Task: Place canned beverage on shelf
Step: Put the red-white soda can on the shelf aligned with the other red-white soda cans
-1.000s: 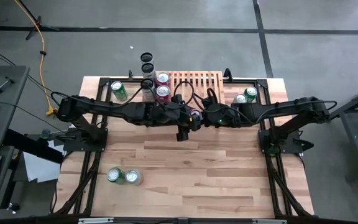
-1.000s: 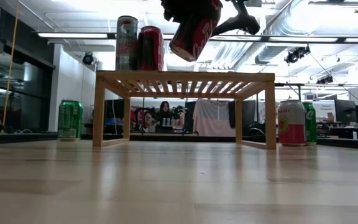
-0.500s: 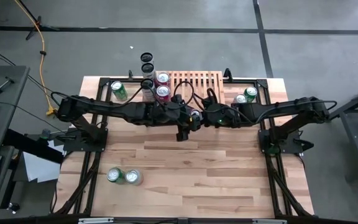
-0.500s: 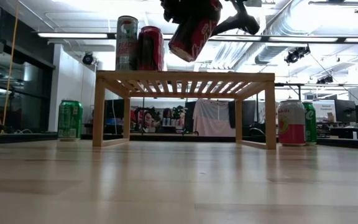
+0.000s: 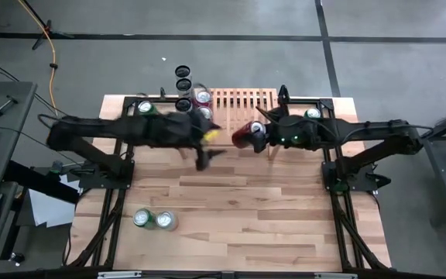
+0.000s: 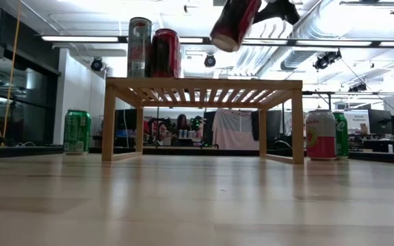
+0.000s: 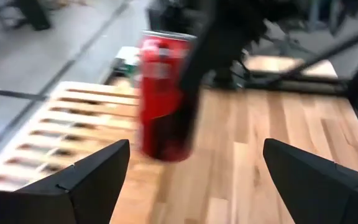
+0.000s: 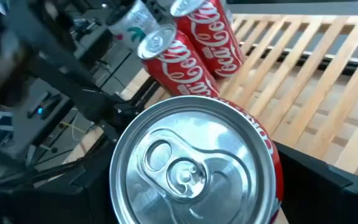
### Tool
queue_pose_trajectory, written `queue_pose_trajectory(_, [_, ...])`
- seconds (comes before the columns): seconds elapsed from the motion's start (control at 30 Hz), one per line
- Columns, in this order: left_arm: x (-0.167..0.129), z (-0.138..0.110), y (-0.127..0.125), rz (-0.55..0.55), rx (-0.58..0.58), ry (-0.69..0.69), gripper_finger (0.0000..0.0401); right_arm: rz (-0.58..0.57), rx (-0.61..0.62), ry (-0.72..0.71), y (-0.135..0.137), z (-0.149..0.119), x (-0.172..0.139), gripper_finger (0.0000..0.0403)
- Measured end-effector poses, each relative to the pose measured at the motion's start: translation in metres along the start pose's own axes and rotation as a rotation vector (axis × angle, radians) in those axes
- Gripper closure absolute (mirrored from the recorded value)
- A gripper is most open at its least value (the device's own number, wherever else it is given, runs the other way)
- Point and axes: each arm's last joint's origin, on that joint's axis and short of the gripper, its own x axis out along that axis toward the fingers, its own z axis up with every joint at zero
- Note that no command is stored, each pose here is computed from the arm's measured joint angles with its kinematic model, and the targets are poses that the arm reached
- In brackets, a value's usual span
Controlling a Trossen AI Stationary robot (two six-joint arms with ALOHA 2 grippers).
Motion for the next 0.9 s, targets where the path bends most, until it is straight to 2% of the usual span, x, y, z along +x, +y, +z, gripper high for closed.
queue_pose_trajectory(0.2, [-0.074,0.018,0.022,0.074,-0.095,-0.201,0.0041,0.029,-0.019,-0.053,-0.004,0.014,-0.005,0.0088])
queue_pose_trajectory(0.33, [-0.119,0.020,0.036,0.110,-0.145,-0.334,0.0041,0.080,-0.045,-0.103,-0.003,0.024,-0.001,0.0091])
queue_pose_trajectory(0.43, [-0.140,0.015,0.043,0.111,-0.185,-0.442,0.0041,0.088,-0.076,-0.121,-0.006,0.031,0.006,0.0091])
queue_pose_trajectory(0.53, [-0.150,0.003,0.047,0.103,-0.213,-0.534,0.0041,0.063,-0.111,-0.144,-0.007,0.047,0.010,0.0091])
queue_pose_trajectory(0.67, [-0.148,-0.018,0.048,0.101,-0.279,-0.606,0.0041,0.019,-0.213,-0.193,0.001,0.079,0.015,0.0091])
queue_pose_trajectory(0.8, [-0.143,-0.033,0.048,0.104,-0.324,-0.632,0.0041,-0.069,-0.316,-0.148,0.003,0.103,0.037,0.0091])
queue_pose_trajectory(0.9, [-0.144,-0.033,0.049,0.101,-0.334,-0.641,0.0041,-0.107,-0.346,-0.132,0.002,0.121,0.057,0.0091])
